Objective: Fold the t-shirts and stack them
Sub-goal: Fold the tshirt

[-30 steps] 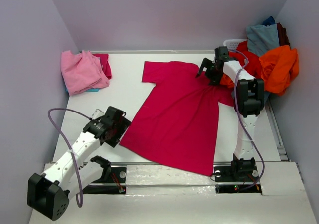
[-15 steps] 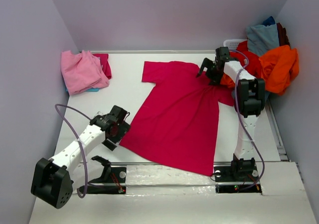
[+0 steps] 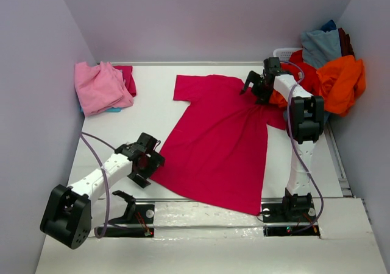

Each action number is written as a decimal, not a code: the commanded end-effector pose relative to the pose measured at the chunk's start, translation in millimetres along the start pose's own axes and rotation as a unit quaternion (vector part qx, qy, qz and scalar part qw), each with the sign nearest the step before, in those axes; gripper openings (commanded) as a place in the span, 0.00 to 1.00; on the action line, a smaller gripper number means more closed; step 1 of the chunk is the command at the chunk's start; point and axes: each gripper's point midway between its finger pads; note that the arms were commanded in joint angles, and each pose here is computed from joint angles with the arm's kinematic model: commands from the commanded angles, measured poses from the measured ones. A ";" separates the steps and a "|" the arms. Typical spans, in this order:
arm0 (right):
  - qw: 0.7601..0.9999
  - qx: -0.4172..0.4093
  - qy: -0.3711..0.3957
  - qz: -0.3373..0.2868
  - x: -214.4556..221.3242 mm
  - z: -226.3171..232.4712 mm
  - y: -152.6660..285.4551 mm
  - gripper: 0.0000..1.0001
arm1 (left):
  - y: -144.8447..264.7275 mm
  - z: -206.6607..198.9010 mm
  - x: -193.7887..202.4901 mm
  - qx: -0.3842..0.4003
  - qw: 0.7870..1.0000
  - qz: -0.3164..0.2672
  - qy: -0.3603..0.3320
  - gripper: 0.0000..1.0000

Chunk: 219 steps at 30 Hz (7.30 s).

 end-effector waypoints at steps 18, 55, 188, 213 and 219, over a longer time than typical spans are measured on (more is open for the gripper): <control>0.998 0.027 -0.013 0.055 32.4 -21.7 -9.7 1.00 | -17.7 8.1 5.1 0.018 0.999 0.014 0.045 0.77; 0.991 0.057 -0.018 0.123 79.3 -44.4 -15.1 1.00 | 61.1 -103.5 -73.4 0.203 0.976 -0.076 0.025 0.06; 0.993 0.017 0.067 0.098 69.4 82.8 -80.5 0.07 | 44.7 -239.0 -209.9 0.211 0.976 -0.031 0.036 0.06; 0.998 0.036 -0.022 -0.042 -58.3 15.5 38.9 0.07 | -10.2 -296.7 -212.5 0.174 0.972 -0.001 -0.158 0.06; 0.998 0.011 0.006 -0.069 -79.0 28.4 43.1 0.07 | -19.2 -309.9 -221.7 0.161 0.970 -0.011 -0.180 0.06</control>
Point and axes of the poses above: each gripper's point midway between its finger pads, its own y axis back along the fingers, its own z axis along the line the jaws close on, x = y × z, and after that the axes turned 7 degrees about y, right-handed
